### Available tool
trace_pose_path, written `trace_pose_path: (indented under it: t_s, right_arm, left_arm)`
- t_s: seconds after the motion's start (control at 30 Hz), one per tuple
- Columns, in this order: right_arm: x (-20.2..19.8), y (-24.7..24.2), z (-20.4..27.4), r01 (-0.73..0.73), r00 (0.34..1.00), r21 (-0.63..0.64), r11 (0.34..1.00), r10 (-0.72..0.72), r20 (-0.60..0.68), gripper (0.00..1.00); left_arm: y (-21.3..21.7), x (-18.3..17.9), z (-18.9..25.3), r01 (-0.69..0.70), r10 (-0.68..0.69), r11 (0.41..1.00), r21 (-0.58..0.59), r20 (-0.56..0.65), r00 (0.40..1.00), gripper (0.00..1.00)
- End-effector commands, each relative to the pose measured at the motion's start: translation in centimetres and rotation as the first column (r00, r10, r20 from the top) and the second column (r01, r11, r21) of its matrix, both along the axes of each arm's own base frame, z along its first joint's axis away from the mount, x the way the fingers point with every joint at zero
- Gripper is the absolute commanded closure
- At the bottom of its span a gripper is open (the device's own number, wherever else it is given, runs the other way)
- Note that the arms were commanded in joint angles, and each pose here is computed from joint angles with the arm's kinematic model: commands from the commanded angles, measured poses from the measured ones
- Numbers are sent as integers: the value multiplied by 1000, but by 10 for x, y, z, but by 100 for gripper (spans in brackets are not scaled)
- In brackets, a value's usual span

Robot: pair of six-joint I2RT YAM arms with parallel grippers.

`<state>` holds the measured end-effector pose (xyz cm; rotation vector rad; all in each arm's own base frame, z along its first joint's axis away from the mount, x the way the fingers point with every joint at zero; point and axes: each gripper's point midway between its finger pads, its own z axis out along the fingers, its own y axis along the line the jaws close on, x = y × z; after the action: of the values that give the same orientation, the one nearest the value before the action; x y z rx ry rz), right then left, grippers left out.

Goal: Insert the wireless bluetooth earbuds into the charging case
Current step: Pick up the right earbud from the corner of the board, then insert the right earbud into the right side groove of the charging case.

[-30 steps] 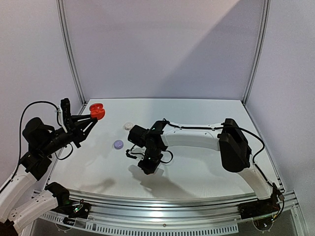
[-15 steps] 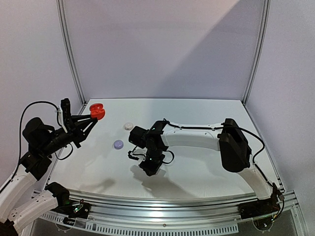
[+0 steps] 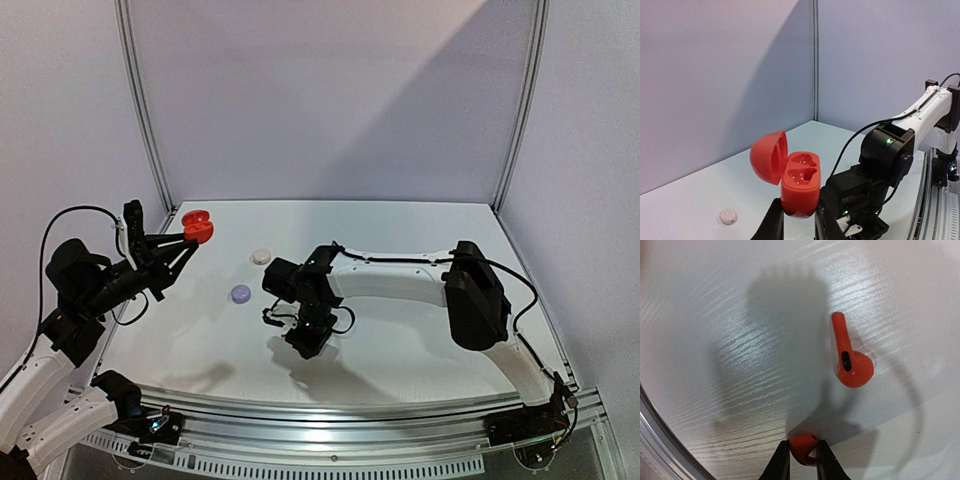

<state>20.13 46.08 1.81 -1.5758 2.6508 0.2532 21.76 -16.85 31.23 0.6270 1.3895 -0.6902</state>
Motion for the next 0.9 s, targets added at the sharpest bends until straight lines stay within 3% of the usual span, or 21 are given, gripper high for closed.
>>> trace_pose_path:
  t_s: [0.0,0.27,0.57,0.73,0.87]
  right_arm:
    - [-1,7,6,20,1000,24,1000,-21,4,83]
    - [12,17,31,71,996,93,993,-75,43,92]
    - [48,40,139,169,967,390,905,-229,112,94]
    - [70,46,225,191,919,580,792,-352,177,94]
    - [87,45,310,197,845,770,607,-503,180,95]
  left_arm:
    - [1,2,-6,-5,5,1000,21,-7,1000,100]
    - [5,5,-5,-36,36,999,15,-6,999,100]
    - [7,6,-1,-54,54,998,22,27,998,100]
    - [11,9,5,-86,84,996,18,71,994,100]
    - [13,13,12,-121,118,993,13,131,984,100]
